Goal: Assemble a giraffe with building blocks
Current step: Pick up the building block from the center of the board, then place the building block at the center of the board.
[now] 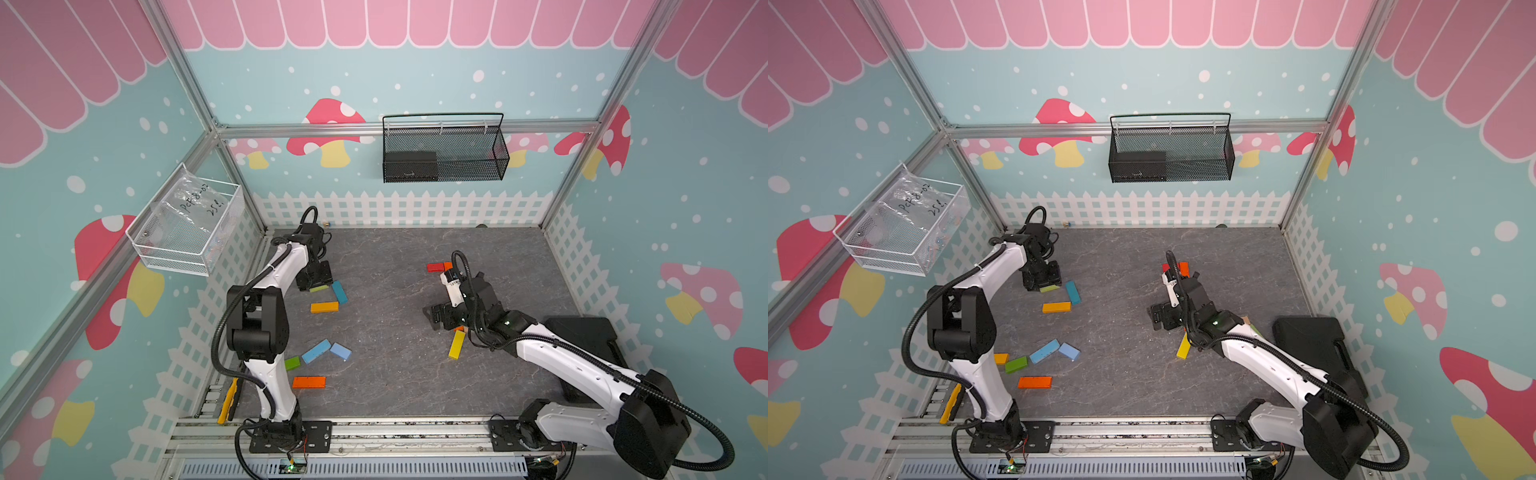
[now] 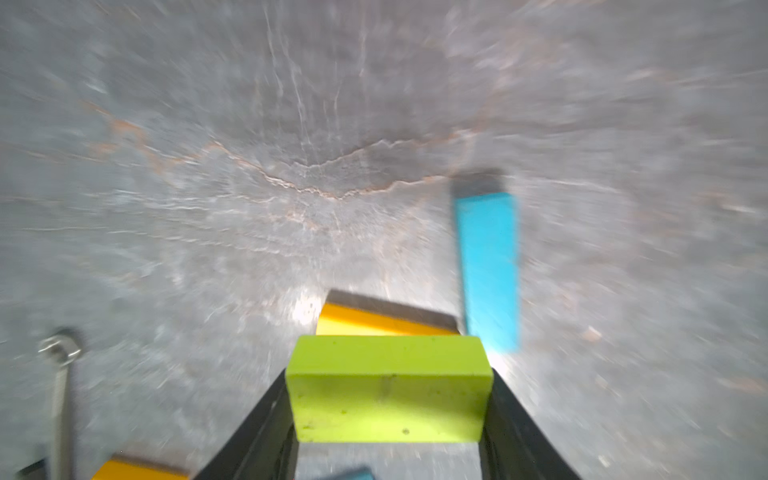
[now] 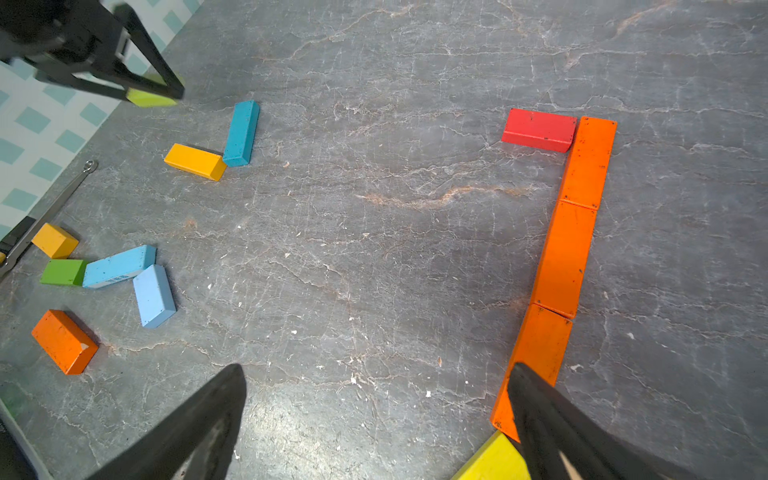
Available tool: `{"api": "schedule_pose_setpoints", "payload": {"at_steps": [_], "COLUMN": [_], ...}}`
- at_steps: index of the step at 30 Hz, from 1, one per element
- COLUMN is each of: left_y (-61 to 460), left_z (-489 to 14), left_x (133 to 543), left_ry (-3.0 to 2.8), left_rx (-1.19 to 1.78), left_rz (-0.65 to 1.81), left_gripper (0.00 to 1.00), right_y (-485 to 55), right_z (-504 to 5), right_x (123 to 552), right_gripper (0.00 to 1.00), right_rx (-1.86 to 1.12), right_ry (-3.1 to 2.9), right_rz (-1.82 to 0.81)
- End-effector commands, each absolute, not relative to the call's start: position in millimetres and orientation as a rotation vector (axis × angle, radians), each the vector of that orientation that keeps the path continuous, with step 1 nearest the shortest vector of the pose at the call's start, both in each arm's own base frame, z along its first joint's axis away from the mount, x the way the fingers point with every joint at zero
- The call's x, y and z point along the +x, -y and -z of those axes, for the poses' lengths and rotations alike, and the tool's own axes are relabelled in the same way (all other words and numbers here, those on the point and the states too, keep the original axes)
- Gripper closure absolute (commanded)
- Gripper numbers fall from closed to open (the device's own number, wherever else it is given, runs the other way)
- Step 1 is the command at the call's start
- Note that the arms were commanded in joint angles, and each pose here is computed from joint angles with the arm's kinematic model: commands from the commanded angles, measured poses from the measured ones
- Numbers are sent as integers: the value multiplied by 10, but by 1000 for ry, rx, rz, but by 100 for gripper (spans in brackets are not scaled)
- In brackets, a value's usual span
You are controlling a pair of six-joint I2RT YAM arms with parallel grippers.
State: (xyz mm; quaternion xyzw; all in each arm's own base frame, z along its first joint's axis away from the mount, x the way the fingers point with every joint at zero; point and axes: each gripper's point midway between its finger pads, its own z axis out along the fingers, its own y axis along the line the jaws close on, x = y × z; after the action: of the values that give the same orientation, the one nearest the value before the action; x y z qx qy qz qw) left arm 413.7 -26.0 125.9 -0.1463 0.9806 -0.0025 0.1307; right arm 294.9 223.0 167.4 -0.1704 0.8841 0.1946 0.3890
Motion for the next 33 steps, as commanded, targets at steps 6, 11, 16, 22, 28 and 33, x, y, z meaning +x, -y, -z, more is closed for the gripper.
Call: {"api": "schedule_pose_setpoints", "payload": {"at_steps": [6,11,16,22,28,33], "left_y": [1192,1653,1777,1675,1519,1443], "left_z": [-1772,-1484,-1090,-655,-483,-403], "left_x": [4375,4593,4722,4753,4833,4939], "left_ry": [-2781,-2822,-2878,-2961,-2985,-2992], "left_rx": [-157,-82,-68,-67,-103,-108], "left_rz": [57,88,47,-23,-37,-17], "left_gripper": [56,56,56,56,56,55], "right_y": [-2239,-2232,-2228,-2234,-2271,-2300], "right_z": [-1892,-1869,-1840,-1808,-1739,-1732], "right_x": [2976,2964,2963,2977,2987,3011], "right_gripper": [0,0,1,1,0,0], "right_rx": [-407,-398,-394,-396,-402,-405], "right_ry": [-2211,-2222,-2234,-2244,-2264,-2263], "right_rz": [-498,-500,-497,-489,-499,-504]}}
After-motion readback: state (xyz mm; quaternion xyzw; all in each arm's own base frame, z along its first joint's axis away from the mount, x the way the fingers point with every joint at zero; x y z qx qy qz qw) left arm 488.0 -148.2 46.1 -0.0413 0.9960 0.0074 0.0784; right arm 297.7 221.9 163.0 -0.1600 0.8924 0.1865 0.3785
